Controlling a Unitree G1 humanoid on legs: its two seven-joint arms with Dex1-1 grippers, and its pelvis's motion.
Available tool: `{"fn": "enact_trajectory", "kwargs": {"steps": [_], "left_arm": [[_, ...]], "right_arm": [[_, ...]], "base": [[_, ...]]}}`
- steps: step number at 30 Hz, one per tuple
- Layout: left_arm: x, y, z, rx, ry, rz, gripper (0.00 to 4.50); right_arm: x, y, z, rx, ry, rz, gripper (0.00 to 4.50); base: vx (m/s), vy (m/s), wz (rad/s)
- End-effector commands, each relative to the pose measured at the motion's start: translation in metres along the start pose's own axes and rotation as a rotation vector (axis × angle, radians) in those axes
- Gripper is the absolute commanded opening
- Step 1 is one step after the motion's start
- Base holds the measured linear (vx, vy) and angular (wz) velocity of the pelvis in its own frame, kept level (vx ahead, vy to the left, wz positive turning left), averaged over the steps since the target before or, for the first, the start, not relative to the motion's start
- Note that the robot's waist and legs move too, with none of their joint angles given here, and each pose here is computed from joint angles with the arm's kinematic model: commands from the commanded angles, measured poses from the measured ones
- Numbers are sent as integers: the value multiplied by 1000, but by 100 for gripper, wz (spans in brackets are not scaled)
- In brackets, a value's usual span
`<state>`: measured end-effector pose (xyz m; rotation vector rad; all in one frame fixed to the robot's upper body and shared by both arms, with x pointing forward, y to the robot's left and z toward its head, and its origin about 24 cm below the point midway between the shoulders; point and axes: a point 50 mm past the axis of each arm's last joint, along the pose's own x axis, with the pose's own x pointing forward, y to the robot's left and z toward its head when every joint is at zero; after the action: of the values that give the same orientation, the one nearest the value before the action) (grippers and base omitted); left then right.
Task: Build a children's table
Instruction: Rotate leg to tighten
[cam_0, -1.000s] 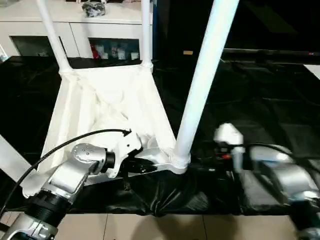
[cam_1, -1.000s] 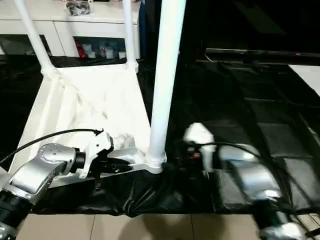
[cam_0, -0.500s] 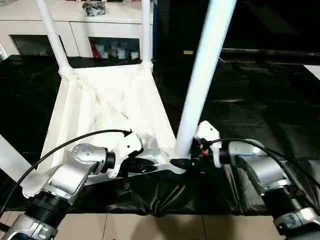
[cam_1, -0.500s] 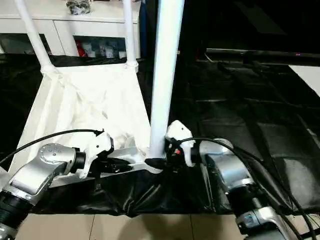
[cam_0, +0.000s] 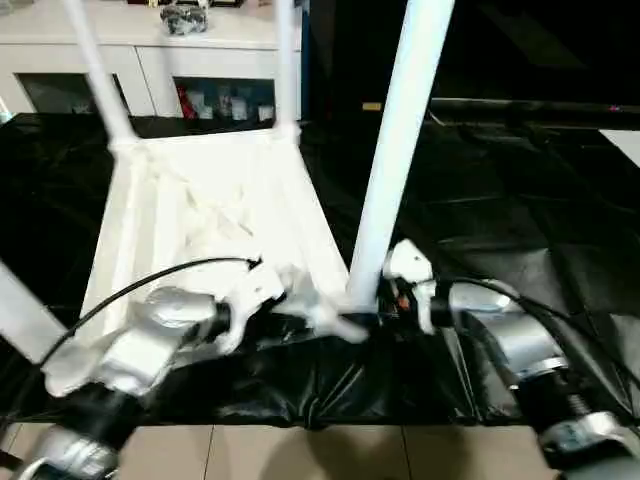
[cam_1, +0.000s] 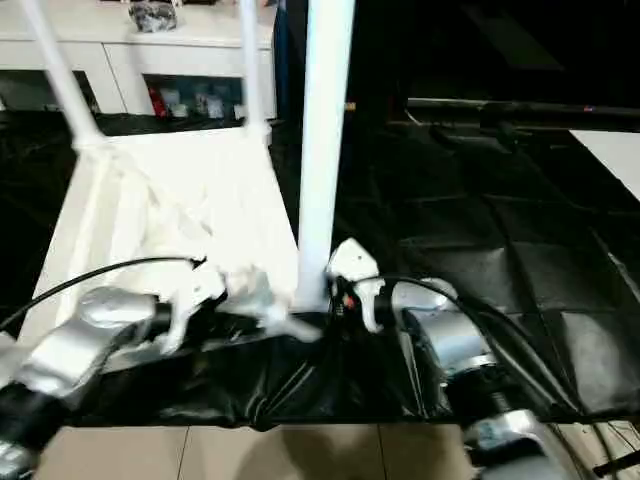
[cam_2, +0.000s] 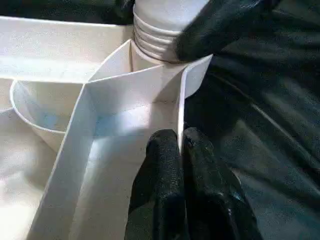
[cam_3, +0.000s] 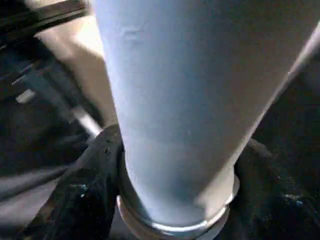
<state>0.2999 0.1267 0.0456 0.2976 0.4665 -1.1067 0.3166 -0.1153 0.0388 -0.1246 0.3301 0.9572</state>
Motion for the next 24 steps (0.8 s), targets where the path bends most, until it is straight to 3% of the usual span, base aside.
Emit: {"fn": "enact_trajectory", "kwargs": {"steps": [1, 3, 4, 5, 9, 11, 14, 19, 20, 24], "left_arm": [[8, 9, -2, -45, 20, 127, 0], [12, 11, 1, -43, 15, 154, 0], [33, 17, 17, -46, -9, 266, 0], [38, 17, 22, -50, -19, 290, 0], [49, 15, 31, -36, -45, 300, 0], [52, 11, 34, -6, -58, 274, 0], [47, 11, 32, 8, -76, 243, 0], [33, 12, 26, 28, -103, 183, 0], [27, 10, 23, 38, -119, 125, 0], [19, 7, 19, 64, -121, 54, 0]], "right_arm": [[10, -1, -8, 39, 43, -119, 274], [14, -1, -9, 58, 41, -156, 273], [34, 1, -9, 115, 43, -313, 273], [41, 3, -6, 123, 35, -347, 273], [56, 11, 7, 125, -12, -351, 273], [62, 16, 18, 73, -57, -296, 273], [58, 12, 23, 83, -90, -259, 342], [39, 0, 22, 40, -88, -173, 378], [28, -5, 18, -9, -52, -131, 392], [12, -12, 11, -63, 1, -63, 392]], "base": [[0, 0, 0], [0, 0, 0], [0, 0, 0], [0, 0, 0], [0, 0, 0], [0, 0, 0], [0, 0, 0], [0, 0, 0], [0, 0, 0], [0, 0, 0]]}}
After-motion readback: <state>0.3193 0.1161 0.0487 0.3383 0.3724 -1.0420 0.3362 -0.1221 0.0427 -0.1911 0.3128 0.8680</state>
